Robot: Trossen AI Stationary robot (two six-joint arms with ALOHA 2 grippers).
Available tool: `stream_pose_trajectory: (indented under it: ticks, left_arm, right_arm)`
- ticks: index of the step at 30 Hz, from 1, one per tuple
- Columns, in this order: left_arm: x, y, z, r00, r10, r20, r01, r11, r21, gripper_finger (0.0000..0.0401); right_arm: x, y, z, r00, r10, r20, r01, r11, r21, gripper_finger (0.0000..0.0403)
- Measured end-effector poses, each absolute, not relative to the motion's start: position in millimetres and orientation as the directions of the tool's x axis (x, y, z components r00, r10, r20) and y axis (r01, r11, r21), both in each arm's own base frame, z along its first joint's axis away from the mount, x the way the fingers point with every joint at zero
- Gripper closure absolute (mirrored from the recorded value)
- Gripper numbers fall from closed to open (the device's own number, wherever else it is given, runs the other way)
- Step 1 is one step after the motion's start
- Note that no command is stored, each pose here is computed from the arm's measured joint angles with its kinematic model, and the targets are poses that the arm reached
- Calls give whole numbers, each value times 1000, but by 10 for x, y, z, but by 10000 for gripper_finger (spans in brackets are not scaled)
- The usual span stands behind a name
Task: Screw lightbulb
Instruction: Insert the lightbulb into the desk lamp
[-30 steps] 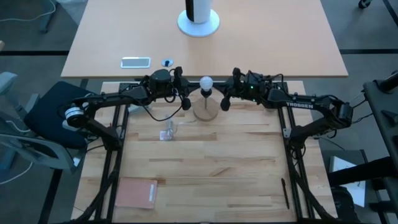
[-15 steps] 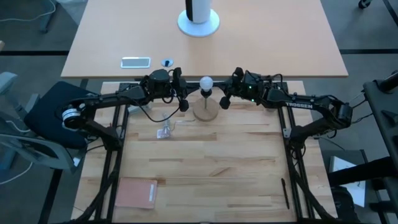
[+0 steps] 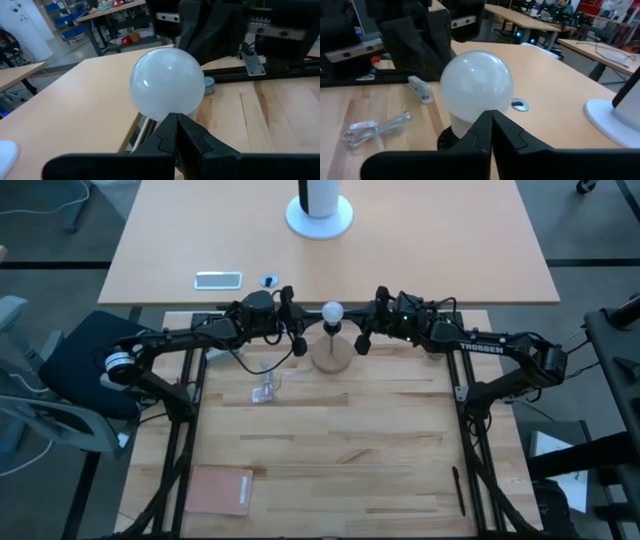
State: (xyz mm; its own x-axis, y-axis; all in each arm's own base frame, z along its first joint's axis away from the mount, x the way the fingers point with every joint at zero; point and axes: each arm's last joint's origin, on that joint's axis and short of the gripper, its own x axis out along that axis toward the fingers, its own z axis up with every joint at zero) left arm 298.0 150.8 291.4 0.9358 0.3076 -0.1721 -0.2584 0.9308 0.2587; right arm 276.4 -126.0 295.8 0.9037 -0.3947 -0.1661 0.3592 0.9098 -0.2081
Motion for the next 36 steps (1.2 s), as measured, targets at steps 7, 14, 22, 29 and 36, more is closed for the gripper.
stream_pose_trajectory:
  ticks: [7, 14, 22, 29, 36]
  left_arm:
    - [2980, 1510, 2909, 934, 311, -174, -263, 931, 255, 401]
    - [2980, 1510, 2910, 934, 311, -173, -263, 931, 251, 401]
    - [2951, 1481, 2942, 939, 292, -180, -244, 938, 247, 401]
    - [2897, 1445, 2991, 944, 267, -192, -217, 945, 244, 401]
    - [2880, 1435, 2981, 940, 262, -216, -207, 947, 247, 401]
  right_arm:
    - [2778, -1226, 2957, 911, -376, -167, 343, 918, -198, 403]
    - [2777, -1224, 2955, 912, -373, -170, 341, 921, -190, 403]
    - [2749, -1199, 2956, 911, -361, -198, 327, 927, -182, 403]
    - [2648, -1161, 3051, 909, -369, -193, 336, 924, -182, 403]
    - [2599, -1141, 3044, 900, -368, -231, 332, 926, -183, 403]
